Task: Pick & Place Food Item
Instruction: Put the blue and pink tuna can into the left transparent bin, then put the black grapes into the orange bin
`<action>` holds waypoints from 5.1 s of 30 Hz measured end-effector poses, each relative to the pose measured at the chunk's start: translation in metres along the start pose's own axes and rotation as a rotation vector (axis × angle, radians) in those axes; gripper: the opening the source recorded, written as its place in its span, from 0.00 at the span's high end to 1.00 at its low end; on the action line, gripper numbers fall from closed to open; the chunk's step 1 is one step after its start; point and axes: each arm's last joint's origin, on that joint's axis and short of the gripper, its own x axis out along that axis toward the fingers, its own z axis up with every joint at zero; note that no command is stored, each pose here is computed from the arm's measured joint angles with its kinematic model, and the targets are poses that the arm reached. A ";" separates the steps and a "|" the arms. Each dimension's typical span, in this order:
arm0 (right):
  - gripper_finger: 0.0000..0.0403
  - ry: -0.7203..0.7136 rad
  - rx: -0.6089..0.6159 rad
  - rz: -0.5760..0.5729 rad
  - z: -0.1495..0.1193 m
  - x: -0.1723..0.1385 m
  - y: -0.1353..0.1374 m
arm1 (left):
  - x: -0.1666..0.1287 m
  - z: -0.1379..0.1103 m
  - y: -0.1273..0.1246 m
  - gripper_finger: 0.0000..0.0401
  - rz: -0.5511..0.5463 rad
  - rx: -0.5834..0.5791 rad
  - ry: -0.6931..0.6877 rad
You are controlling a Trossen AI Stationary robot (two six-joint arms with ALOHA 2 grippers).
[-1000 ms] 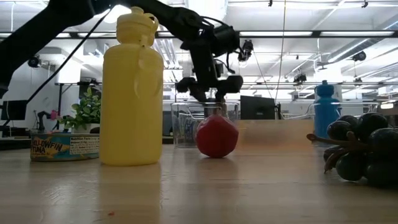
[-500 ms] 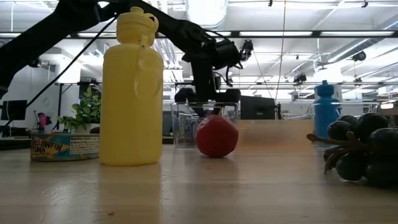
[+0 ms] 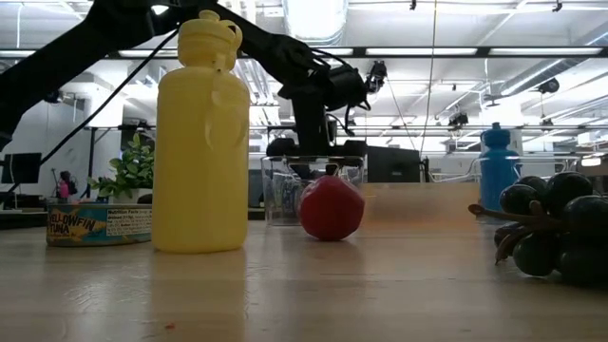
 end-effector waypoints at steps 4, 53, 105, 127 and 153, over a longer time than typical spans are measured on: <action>0.16 0.000 0.002 0.000 0.000 0.000 0.000 | 0.000 0.000 0.000 0.41 0.000 -0.001 -0.003; 0.19 0.141 0.019 0.179 -0.015 0.013 0.030 | -0.304 -0.045 0.007 0.40 -0.150 0.548 -0.474; 0.47 0.424 0.079 0.560 -0.081 0.140 0.156 | -0.417 -0.178 0.019 0.48 -0.441 0.646 -0.546; 0.79 0.447 0.040 0.560 -0.095 0.149 0.162 | -0.419 -0.180 0.019 0.48 -0.447 0.649 -0.547; 0.98 0.372 -0.051 0.500 -0.063 0.125 0.144 | -0.419 -0.180 0.019 0.48 -0.444 0.661 -0.549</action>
